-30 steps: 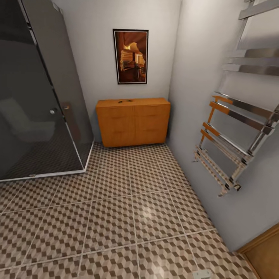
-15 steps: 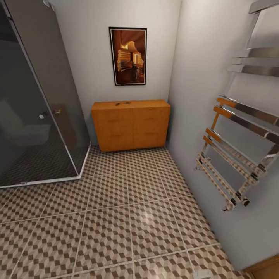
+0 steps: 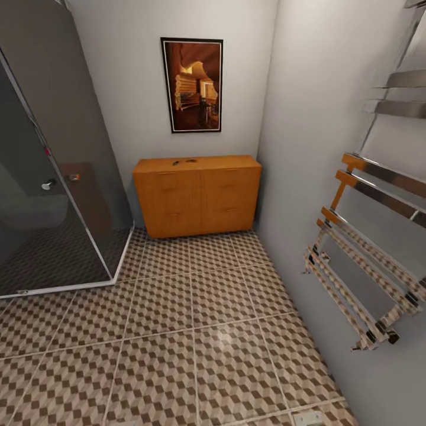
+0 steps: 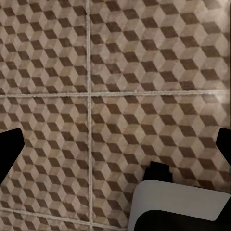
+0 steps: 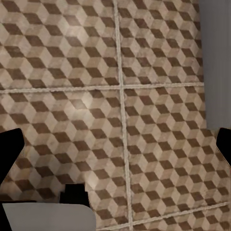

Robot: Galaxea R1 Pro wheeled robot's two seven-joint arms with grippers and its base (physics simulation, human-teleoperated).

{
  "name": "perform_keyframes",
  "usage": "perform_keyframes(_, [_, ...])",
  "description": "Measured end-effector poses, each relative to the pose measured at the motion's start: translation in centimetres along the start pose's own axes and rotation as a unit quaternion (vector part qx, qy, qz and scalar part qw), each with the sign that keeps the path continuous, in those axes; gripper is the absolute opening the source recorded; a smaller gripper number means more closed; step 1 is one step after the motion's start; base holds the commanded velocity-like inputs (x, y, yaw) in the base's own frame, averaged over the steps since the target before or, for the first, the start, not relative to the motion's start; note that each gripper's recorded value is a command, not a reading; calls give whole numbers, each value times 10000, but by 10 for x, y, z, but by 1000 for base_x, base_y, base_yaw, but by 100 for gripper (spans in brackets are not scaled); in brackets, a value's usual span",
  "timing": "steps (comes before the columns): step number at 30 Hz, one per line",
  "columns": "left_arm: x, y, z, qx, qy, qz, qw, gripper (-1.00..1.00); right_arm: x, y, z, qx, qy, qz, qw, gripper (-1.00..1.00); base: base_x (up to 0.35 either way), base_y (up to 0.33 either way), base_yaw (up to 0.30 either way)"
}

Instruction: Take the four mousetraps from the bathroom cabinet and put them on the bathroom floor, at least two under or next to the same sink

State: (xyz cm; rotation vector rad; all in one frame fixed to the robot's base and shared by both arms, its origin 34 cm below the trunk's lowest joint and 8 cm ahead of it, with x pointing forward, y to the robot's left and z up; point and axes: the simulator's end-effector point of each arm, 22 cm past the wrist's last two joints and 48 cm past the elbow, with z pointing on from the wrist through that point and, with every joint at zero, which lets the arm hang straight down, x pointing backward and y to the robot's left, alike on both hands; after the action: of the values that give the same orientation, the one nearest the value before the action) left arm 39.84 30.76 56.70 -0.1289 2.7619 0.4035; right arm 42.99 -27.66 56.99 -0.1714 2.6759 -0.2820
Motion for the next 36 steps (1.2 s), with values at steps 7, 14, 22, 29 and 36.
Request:
perform_keyframes(7, [0,0,0,-1,1,-2,10000,100,0,0,0,-1,3,-2,10000,100,329,-4,0])
perform_keyframes(14, [0,0,0,1,0,-3,10000,100,0,0,0,0,4,0,10000,100,329,-1,0])
perform_keyframes(22, [0,0,0,1,0,-4,10000,100,0,0,0,0,1,-1,10000,100,329,0,0])
perform_keyframes(29, [0,0,0,0,0,-3,10000,100,0,0,0,-1,4,-3,10000,100,329,0,0])
perform_keyframes(36, [0,0,0,0,-1,-3,10000,100,0,0,0,-2,3,-5,10000,100,329,0,0])
